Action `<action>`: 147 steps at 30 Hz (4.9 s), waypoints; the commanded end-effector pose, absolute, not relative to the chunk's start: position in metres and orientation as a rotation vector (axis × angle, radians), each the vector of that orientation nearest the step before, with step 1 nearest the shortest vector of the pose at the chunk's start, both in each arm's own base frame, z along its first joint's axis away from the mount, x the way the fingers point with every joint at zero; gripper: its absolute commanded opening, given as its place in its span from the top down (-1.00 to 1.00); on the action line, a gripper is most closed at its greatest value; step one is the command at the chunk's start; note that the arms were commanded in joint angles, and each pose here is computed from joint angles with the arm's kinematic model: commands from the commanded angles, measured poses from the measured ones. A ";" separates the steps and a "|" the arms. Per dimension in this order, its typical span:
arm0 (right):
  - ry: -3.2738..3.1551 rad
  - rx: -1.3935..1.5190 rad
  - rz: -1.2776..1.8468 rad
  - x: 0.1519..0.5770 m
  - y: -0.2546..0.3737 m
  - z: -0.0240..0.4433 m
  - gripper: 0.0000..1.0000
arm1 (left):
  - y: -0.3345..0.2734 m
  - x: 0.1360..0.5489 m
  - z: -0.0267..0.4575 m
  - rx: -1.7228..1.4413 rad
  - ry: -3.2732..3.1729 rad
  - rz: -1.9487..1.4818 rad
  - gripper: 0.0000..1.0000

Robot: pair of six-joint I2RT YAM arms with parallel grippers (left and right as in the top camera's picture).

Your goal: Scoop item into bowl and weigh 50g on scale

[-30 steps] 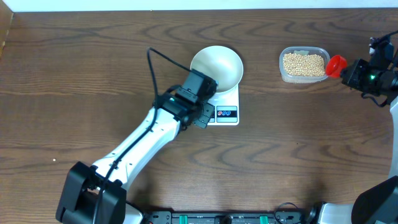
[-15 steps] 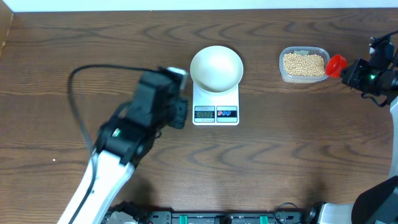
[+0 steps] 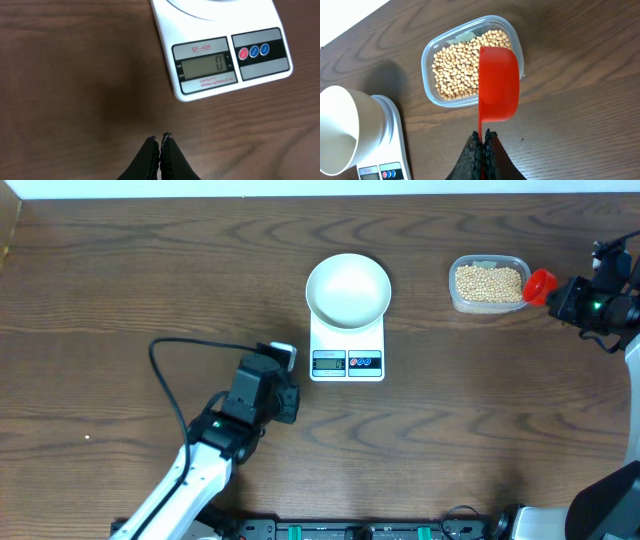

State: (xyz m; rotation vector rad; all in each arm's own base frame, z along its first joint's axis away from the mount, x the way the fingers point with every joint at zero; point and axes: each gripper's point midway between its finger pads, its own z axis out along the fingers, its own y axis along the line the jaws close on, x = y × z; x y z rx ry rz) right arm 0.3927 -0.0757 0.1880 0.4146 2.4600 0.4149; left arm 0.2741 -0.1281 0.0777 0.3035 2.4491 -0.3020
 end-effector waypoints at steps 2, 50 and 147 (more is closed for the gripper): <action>2.461 0.402 0.413 0.390 -0.073 0.190 0.98 | -0.138 0.275 0.064 0.441 2.459 -0.321 0.85; 2.453 0.398 0.410 0.392 -0.074 0.191 0.97 | -0.166 0.271 0.152 0.513 2.148 -0.467 -0.09; 2.448 0.395 0.408 0.393 -0.074 0.191 0.98 | -0.145 0.242 0.110 0.612 2.505 -0.191 -0.82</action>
